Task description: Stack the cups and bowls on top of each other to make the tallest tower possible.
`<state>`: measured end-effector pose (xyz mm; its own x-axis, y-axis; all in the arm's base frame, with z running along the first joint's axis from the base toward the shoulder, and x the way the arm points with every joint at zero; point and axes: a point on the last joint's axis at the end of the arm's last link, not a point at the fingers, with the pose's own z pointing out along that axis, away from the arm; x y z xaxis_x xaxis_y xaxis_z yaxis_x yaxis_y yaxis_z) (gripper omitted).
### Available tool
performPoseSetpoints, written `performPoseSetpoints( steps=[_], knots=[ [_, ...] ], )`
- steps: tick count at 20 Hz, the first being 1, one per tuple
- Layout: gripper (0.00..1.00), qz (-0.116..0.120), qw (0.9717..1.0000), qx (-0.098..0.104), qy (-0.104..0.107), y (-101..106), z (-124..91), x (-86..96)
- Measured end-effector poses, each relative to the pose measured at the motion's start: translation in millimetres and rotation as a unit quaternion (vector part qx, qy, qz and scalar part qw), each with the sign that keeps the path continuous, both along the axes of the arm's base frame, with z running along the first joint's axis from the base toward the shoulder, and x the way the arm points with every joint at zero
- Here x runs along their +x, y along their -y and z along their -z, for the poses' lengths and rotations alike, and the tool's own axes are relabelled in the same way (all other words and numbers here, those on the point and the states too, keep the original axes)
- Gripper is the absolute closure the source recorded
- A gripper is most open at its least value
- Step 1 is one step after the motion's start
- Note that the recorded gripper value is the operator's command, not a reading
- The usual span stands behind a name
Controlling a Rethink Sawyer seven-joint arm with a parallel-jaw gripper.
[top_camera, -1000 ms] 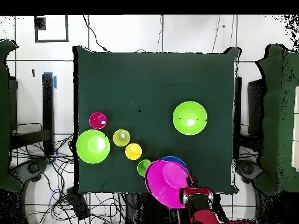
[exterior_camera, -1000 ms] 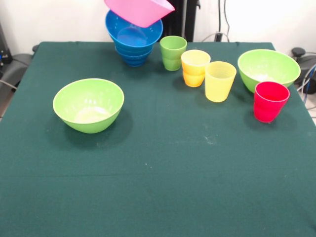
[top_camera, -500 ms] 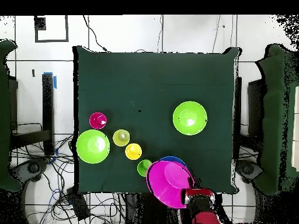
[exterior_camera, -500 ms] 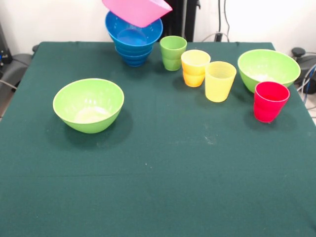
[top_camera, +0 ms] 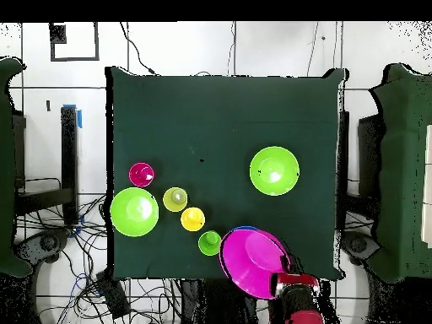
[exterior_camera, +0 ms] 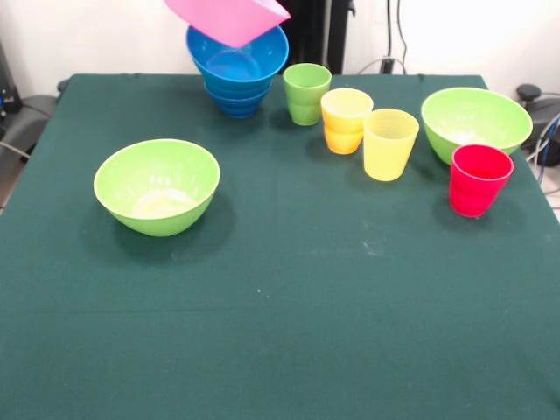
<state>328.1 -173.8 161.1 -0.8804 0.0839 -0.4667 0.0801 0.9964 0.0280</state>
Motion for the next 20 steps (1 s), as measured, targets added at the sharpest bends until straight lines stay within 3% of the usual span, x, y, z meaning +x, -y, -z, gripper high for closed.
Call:
performPoseSetpoints(
  steps=[8, 17, 20],
  knots=[
    [1.0, 0.025, 0.9996, 0.0, 0.016, 16.5, -2.6, -6.9],
    [1.0, 0.032, 0.997, -0.046, 0.054, 32.1, -21.9, -2.5],
    [1.0, 0.032, 0.9964, -0.056, 0.056, 34.7, -25.5, -2.1]
  ],
)
